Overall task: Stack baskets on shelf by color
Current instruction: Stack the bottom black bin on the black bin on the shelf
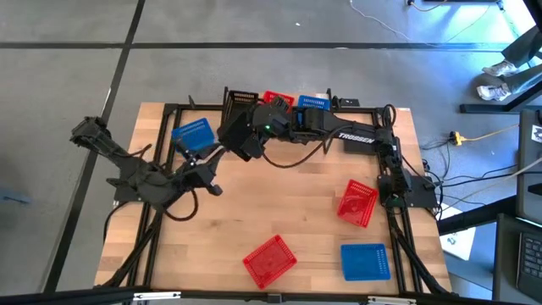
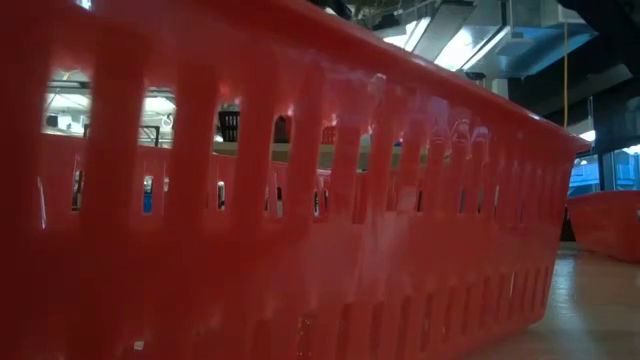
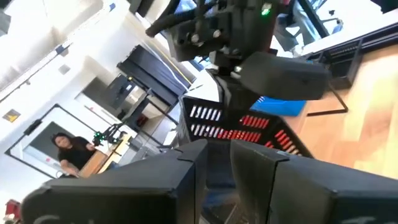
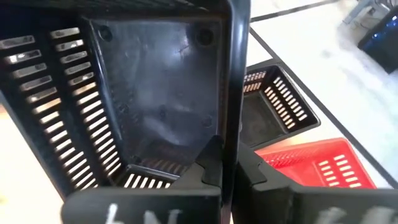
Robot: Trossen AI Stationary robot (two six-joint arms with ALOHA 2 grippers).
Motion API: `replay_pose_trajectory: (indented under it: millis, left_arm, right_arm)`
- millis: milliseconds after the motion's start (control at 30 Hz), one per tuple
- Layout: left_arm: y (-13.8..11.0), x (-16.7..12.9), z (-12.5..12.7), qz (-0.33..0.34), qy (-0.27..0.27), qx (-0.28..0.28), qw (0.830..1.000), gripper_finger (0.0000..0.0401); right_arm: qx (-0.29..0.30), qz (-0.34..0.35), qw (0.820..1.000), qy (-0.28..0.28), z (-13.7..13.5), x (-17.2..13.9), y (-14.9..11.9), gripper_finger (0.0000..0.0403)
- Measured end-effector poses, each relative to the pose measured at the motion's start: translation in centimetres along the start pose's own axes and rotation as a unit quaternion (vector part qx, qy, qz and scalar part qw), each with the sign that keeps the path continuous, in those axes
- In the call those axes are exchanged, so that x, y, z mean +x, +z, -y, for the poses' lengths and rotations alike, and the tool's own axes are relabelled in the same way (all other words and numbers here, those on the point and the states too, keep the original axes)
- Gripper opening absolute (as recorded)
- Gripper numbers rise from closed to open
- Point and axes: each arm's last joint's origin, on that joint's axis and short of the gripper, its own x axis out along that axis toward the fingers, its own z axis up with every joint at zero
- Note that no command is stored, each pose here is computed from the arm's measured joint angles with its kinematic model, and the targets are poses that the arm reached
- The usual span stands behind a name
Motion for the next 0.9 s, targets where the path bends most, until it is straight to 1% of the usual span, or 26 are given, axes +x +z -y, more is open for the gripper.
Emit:
replay_pose_trajectory:
  millis: [167,233,367,500,700,800,900]
  left_arm:
    - [0.0,-1.1,0.0,0.003,-0.001,0.003,1.0,0.0067]
    - [0.0,-1.6,-0.2,0.01,-0.009,0.0,1.0,0.0068]
    - [0.0,-2.3,-0.8,0.022,-0.022,-0.01,0.999,0.0068]
    - [0.0,-2.8,-1.3,0.029,-0.031,-0.018,0.999,0.0069]
    - [-0.1,-3.1,-1.4,0.034,-0.037,-0.019,0.999,0.0069]
    - [-0.1,-3.1,-1.4,0.034,-0.037,-0.019,0.999,0.0069]
    - [-0.1,-3.1,-1.4,0.034,-0.037,-0.018,0.999,0.0069]
  right_arm:
    - [0.053,0.004,0.999,-0.008,1.5,0.2,0.4,0.0]
    - [0.088,0.006,0.996,-0.006,2.5,0.4,0.7,0.0]
    - [0.164,0.01,0.986,0.016,5.2,1.5,1.3,0.0]
    - [0.248,0.024,0.968,0.027,8.1,2.5,1.9,0.0]
    - [0.342,0.049,0.933,0.1,11.1,3.3,3.0,0.0]
    - [0.383,0.043,0.914,0.123,12.1,3.5,3.1,0.0]
    - [0.426,0.023,0.893,0.144,13.0,3.7,3.0,0.0]
